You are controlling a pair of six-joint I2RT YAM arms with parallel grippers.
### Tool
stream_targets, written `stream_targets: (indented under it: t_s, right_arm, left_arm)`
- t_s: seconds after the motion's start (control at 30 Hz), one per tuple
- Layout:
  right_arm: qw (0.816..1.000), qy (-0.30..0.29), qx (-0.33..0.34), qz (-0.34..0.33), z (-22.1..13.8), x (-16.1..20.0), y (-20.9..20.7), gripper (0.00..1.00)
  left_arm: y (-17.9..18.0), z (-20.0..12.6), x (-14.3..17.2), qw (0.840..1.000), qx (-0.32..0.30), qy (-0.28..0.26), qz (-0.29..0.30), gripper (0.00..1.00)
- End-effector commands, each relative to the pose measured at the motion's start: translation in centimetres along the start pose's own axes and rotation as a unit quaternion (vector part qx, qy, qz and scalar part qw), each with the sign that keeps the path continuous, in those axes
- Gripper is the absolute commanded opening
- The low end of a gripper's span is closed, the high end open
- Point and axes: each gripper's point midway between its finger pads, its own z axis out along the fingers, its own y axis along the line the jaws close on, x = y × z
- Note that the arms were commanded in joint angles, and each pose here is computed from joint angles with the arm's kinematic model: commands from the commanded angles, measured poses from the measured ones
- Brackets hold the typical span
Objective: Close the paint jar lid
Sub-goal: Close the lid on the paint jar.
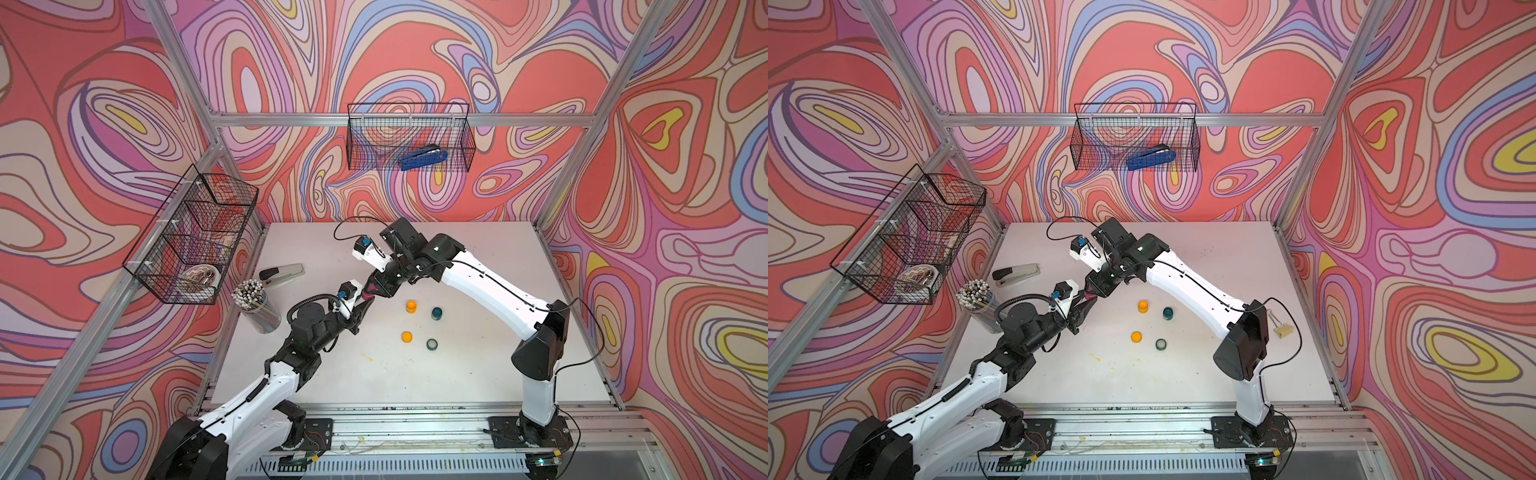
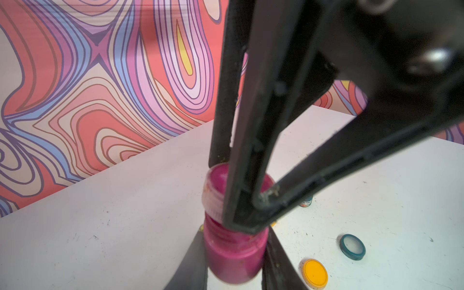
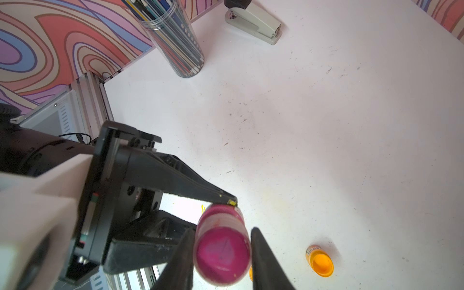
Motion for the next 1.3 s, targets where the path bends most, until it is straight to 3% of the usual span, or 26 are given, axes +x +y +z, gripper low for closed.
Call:
stream_targets:
  t_s: [0.0, 0.87, 1.27]
  right_arm:
    - [1.0, 0.013, 0.0, -0.004, 1.1, 0.5, -0.1, 0.34]
    - [0.999, 0.043, -0.026, -0.017, 2.5, 1.4, 1.4, 0.34]
    - [0.997, 0.045, -0.064, -0.01, 3.2, 1.7, 2.5, 0.34]
  left_arm:
    - [-0.2, 0.1, -2.4, 0.999, 0.006, -0.03, 0.019, 0.27]
    - [-0.2, 0.4, -2.7, 0.999, 0.007, -0.026, 0.034, 0.27]
    - [0.3, -0.4, -4.9, 0.997, -0.013, -0.058, 0.05, 0.26]
